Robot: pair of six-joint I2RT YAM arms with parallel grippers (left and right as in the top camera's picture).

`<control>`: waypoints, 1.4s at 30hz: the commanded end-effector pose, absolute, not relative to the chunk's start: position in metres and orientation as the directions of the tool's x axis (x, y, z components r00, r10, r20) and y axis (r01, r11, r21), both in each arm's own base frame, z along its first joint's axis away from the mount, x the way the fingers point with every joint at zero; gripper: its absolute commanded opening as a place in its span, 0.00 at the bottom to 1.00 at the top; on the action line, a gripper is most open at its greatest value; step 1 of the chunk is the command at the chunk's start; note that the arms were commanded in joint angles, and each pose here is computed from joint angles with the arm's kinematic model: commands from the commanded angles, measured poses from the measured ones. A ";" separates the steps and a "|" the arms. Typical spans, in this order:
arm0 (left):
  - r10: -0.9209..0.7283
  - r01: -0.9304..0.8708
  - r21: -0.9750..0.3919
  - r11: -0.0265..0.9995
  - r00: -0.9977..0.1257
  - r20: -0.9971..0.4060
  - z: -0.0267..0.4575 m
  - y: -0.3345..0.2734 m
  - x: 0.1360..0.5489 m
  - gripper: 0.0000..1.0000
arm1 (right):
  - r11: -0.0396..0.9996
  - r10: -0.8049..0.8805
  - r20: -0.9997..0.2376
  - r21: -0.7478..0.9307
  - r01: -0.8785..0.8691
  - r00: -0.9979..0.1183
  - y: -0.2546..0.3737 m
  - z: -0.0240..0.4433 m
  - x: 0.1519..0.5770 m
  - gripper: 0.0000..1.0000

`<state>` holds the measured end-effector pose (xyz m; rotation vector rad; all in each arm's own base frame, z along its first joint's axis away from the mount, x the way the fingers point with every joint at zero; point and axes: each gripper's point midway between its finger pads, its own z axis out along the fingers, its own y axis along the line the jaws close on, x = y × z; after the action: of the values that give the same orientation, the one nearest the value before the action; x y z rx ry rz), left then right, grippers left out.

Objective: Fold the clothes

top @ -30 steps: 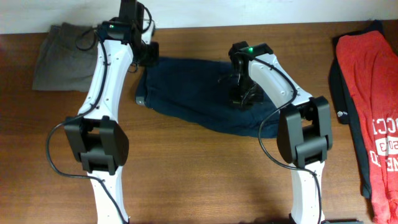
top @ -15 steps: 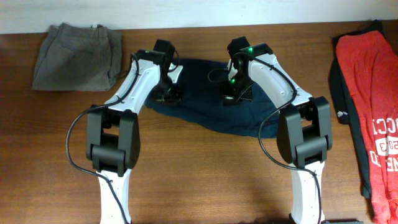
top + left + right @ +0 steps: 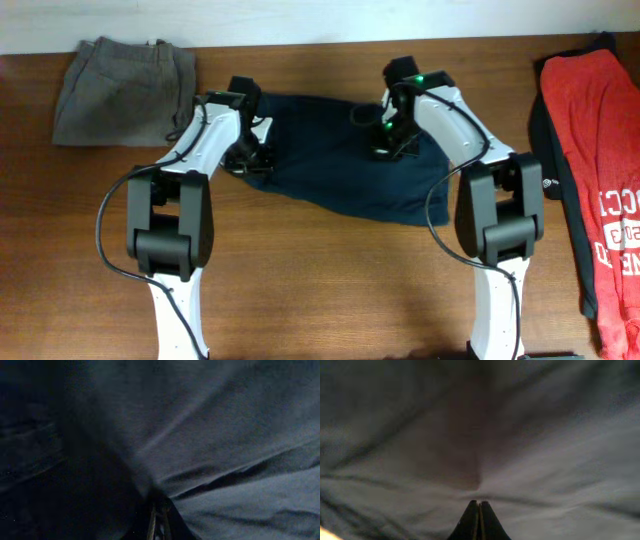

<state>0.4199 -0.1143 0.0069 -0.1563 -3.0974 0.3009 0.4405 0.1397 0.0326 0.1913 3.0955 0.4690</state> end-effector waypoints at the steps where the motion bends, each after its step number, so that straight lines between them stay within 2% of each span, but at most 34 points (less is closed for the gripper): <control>1: 0.044 0.040 -0.107 0.993 -0.998 0.036 -0.002 -0.080 0.419 0.08 | 0.948 0.164 0.024 0.271 0.164 -0.986 0.119 0.020 0.443 0.04; 8: 0.005 -0.001 -0.104 0.995 -0.998 0.061 -0.002 -0.077 0.415 0.07 | 0.950 0.186 0.034 0.248 0.189 -0.982 0.107 -0.006 0.444 0.04; 12: -0.014 -0.021 -0.092 0.996 -0.997 0.078 -0.002 -0.074 0.411 0.03 | 0.954 0.264 0.040 0.137 0.267 -0.964 0.081 -0.023 0.442 0.04; 19: -0.097 -0.095 0.103 0.990 -0.995 0.018 0.004 -0.040 0.422 0.03 | 0.932 0.346 0.036 0.104 0.348 -0.937 0.038 -0.025 0.446 0.04; 28: -0.097 -0.114 0.194 0.974 -0.991 -0.095 0.049 -0.027 0.448 0.06 | 0.923 0.367 0.017 0.121 0.366 -0.930 -0.007 -0.001 0.457 0.04; 30: -0.112 -0.141 0.209 0.968 -0.983 -0.143 0.069 -0.025 0.456 0.13 | 0.922 0.374 -0.008 0.108 0.371 -0.928 -0.014 0.012 0.464 0.04; 32: -0.112 -0.154 0.213 0.965 -0.975 -0.193 0.087 -0.023 0.463 0.27 | 0.922 0.376 -0.013 0.110 0.372 -0.927 -0.015 0.027 0.468 0.04; 34: -0.112 -0.166 0.216 0.962 -0.964 -0.239 0.102 -0.021 0.471 0.36 | 0.923 0.373 -0.016 0.110 0.369 -0.928 -0.014 0.045 0.470 0.04; 35: -0.101 -0.158 0.211 0.965 -0.961 -0.258 0.108 -0.022 0.475 0.45 | 0.923 0.371 -0.015 0.110 0.368 -0.928 -0.013 0.055 0.470 0.04; 37: -0.055 -0.115 0.203 0.972 -0.958 -0.283 0.114 -0.025 0.483 0.53 | 0.940 0.323 -0.004 0.120 0.320 -0.946 -0.008 0.074 0.467 0.04; 39: 0.008 -0.050 0.188 0.981 -0.955 -0.296 0.116 -0.031 0.490 0.60 | 0.956 0.265 0.021 0.123 0.266 -0.964 -0.003 0.088 0.458 0.11; 41: 0.044 -0.010 0.173 0.985 -0.951 -0.306 0.116 -0.036 0.495 0.76 | 0.962 0.239 0.067 0.118 0.246 -0.969 -0.001 0.096 0.445 0.21; 42: 0.056 0.003 0.167 0.986 -0.947 -0.316 0.117 -0.037 0.498 0.80 | 0.963 0.235 0.098 0.114 0.246 -0.967 0.000 0.097 0.437 0.26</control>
<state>0.4917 -0.0353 0.1002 0.0670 -3.4091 -0.3130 0.4441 -0.0046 0.0899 0.5049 3.1570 0.1975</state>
